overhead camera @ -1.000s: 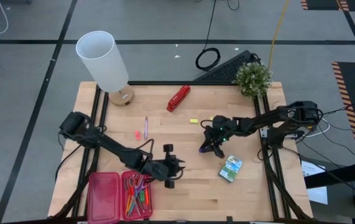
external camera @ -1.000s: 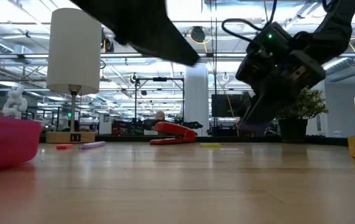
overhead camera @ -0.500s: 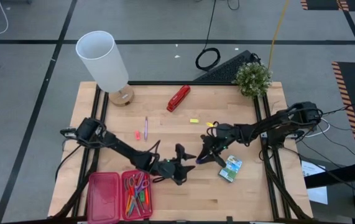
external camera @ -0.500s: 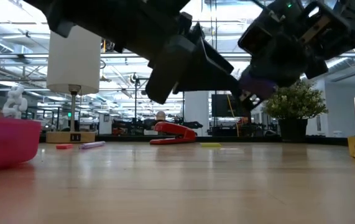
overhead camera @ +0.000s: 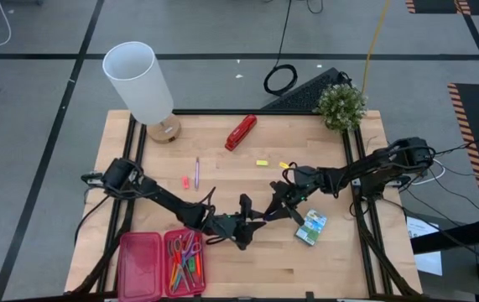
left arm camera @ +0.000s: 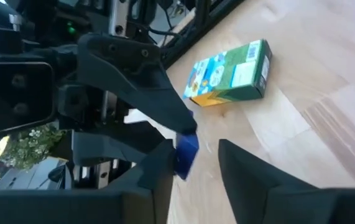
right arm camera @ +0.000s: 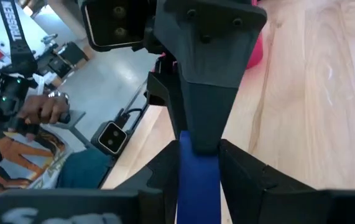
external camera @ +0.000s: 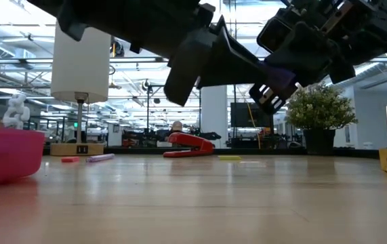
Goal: Pack school essentials
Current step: Put the blue eraser into the red supply box
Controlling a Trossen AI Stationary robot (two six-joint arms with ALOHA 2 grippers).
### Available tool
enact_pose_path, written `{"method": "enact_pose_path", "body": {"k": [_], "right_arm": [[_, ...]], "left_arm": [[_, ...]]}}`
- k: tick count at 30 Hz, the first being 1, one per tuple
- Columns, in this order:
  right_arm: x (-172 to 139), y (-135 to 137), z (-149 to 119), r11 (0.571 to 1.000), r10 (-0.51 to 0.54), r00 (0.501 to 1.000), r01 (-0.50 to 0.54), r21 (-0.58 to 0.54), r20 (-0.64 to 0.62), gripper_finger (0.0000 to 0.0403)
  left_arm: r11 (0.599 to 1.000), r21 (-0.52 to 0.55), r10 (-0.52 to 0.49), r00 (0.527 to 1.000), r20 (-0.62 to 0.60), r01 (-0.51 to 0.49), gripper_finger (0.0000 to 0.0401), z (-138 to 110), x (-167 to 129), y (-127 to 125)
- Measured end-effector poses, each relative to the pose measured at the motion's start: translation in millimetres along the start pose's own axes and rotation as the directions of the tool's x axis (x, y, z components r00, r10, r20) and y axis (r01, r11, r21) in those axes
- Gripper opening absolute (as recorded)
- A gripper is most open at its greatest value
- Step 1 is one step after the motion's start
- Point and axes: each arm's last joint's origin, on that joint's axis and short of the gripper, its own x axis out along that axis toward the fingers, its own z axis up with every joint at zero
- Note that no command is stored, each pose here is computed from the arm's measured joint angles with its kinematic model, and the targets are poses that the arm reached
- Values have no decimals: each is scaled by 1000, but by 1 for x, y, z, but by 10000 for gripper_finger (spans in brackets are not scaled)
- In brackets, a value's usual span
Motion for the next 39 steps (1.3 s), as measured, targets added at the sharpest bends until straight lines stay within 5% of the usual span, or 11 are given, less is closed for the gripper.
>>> {"method": "enact_pose_path", "body": {"k": [12, 24, 33, 39], "right_arm": [[0, 0, 1, 998, -14, 1000, 13, 61, 15, 104], [-3, -7, 3, 991, -74, 997, 70, 118, 30, 265], [-3, -8, -4, 990, -90, 995, 93, 102, -35, 294], [-2, -8, -13, 991, -104, 988, 112, 69, -117, 294]], "left_arm": [[999, -53, 13, 999, 32, -12, 16, 2, 1, 3], [974, -222, -43, 998, 44, 52, 22, 8, -6, -1], [915, -368, -186, 982, -16, 167, 23, 15, -26, -8], [817, -507, -343, 938, -45, 275, 11, 28, -57, -11]]}}
